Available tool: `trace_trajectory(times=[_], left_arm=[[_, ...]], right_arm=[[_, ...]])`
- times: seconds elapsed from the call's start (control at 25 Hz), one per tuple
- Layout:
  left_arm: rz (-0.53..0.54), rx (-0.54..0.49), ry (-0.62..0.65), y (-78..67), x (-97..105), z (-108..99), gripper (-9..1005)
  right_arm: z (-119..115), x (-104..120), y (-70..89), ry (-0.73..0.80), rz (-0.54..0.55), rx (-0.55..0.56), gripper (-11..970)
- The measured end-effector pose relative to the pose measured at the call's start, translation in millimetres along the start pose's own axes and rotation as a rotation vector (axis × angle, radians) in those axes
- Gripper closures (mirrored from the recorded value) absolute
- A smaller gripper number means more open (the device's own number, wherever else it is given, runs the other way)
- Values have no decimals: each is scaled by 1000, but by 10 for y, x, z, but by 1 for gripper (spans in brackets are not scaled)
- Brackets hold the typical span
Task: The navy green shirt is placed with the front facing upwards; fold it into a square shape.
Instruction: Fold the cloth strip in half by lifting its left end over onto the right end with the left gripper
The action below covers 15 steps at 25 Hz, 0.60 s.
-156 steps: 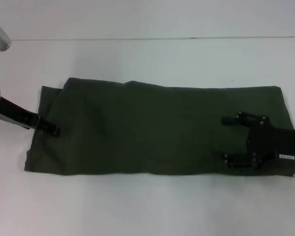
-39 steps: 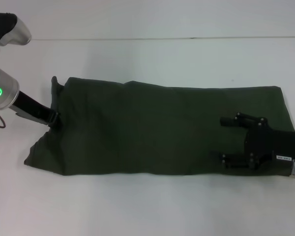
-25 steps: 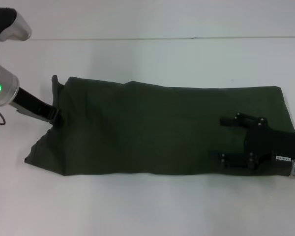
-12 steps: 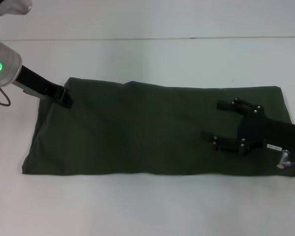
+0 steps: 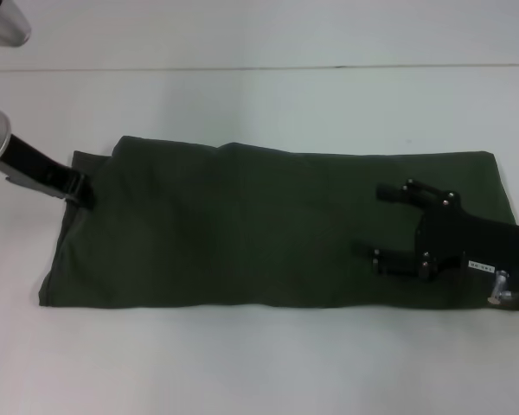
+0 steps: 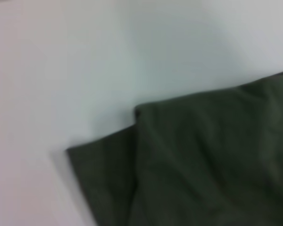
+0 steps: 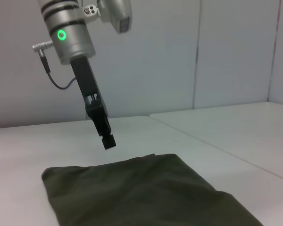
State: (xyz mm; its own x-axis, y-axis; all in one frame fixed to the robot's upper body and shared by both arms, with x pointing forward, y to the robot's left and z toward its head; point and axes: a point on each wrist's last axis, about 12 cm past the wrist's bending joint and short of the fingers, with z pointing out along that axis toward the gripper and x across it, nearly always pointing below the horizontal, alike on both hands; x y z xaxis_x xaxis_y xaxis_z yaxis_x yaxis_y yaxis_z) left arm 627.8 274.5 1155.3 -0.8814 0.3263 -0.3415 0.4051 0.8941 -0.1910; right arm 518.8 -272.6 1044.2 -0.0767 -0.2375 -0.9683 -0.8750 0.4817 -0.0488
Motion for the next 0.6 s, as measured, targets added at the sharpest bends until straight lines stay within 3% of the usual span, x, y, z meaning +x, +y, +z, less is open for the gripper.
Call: trace_trajectory(times=[0.16,0.36,0.6], left_arm=[[-14,-49,1,53,74,68,850],[-7,-90,12,68,122,151,613],[1,-111,41,52,142,226,453]], right_arm=[[-18,-10,3,3,-2,-12,32],[-32,-10,9,4,-5,-19,31],[-26,-16,29,2,-8,-38,37]])
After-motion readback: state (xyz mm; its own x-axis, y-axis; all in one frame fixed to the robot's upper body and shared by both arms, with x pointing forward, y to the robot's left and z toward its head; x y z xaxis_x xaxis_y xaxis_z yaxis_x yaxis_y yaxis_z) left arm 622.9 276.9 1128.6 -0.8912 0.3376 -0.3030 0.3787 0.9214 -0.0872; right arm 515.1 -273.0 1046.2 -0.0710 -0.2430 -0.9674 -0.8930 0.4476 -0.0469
